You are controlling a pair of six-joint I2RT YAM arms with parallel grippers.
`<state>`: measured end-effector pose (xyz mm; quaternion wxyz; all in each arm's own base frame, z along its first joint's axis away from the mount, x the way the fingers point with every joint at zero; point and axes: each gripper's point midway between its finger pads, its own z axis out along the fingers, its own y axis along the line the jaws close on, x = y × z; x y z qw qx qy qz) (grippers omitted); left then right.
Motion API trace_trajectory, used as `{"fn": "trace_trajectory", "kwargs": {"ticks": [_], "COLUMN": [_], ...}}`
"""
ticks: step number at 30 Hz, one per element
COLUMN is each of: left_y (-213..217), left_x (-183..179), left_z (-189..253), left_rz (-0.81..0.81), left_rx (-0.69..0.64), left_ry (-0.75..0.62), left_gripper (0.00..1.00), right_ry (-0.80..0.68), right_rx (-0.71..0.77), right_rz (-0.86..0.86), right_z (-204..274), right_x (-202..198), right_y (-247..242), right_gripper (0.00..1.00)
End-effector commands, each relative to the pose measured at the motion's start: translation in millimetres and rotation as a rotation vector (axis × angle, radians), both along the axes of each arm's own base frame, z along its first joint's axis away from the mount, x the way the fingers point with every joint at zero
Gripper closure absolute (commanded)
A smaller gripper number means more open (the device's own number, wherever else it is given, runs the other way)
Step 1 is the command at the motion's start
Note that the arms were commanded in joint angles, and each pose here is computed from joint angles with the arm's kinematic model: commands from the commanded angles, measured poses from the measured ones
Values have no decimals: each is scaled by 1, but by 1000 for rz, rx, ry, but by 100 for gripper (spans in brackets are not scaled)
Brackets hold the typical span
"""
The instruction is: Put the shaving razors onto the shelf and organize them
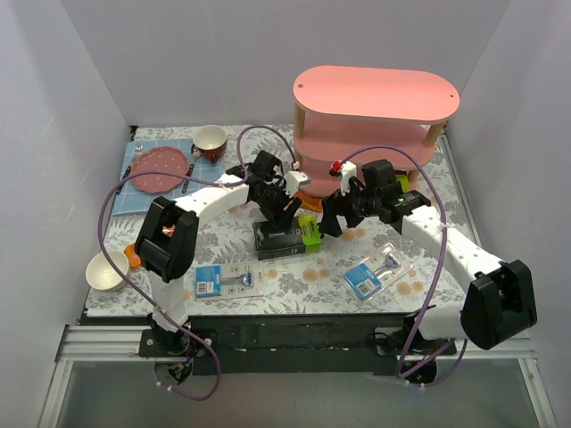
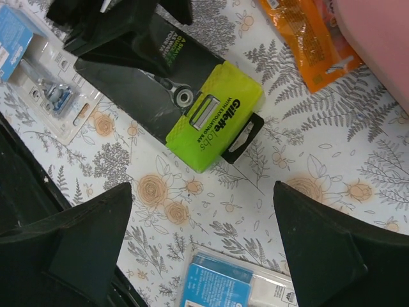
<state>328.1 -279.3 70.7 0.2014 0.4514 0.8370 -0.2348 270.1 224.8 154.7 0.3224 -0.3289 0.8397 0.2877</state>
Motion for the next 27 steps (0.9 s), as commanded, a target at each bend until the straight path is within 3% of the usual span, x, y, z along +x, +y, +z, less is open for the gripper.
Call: {"fn": "trace_trajectory", "kwargs": {"ticks": [1, 2, 4, 5, 9, 11, 12, 15, 16, 18, 22, 27], "left_y": [3, 6, 20, 26, 27, 25, 25, 22, 17, 16, 15, 15], "left_x": [29, 27, 9, -6, -91, -128, -139, -169, -174, -189, -182, -148], "left_z": [72, 114, 124, 153, 159, 130, 124, 85, 84, 60, 18, 0], "left_rz": [163, 219, 289, 310, 237, 184, 192, 168, 157, 151, 285, 470], "left_rx": [-110, -186, -222, -286, -483, -524, -537, -540, -567, -534, -449, -423], "left_ry": [-248, -325, -324, -357, -186, -56, -3, 165, 189, 244, 336, 281], "left_gripper": [42, 36, 32, 31, 34, 43, 57, 83, 100, 100, 100, 100], "right_ry": [-23, -24, 0, 1, 2, 18, 5, 29, 50, 45, 45, 108], "right_rx": [-12, -12, -13, -6, -22, -61, -71, -97, -112, -123, -132, -74], "right_rz": [-40, -39, -25, -19, 10, 47, 49, 57, 62, 75, 94, 185], "right_z": [-2, -1, -11, -11, -22, -38, -37, -51, -62, -64, -76, -91], "right_x": [12, 15, 20, 24, 42, 45, 52, 64, 67, 72, 75, 48], "right_y": [-10, -9, -4, 0, 16, 25, 28, 38, 40, 43, 44, 52], "right_gripper": [2, 2, 2, 2, 2, 2, 2, 2, 2, 2, 2, 2]}}
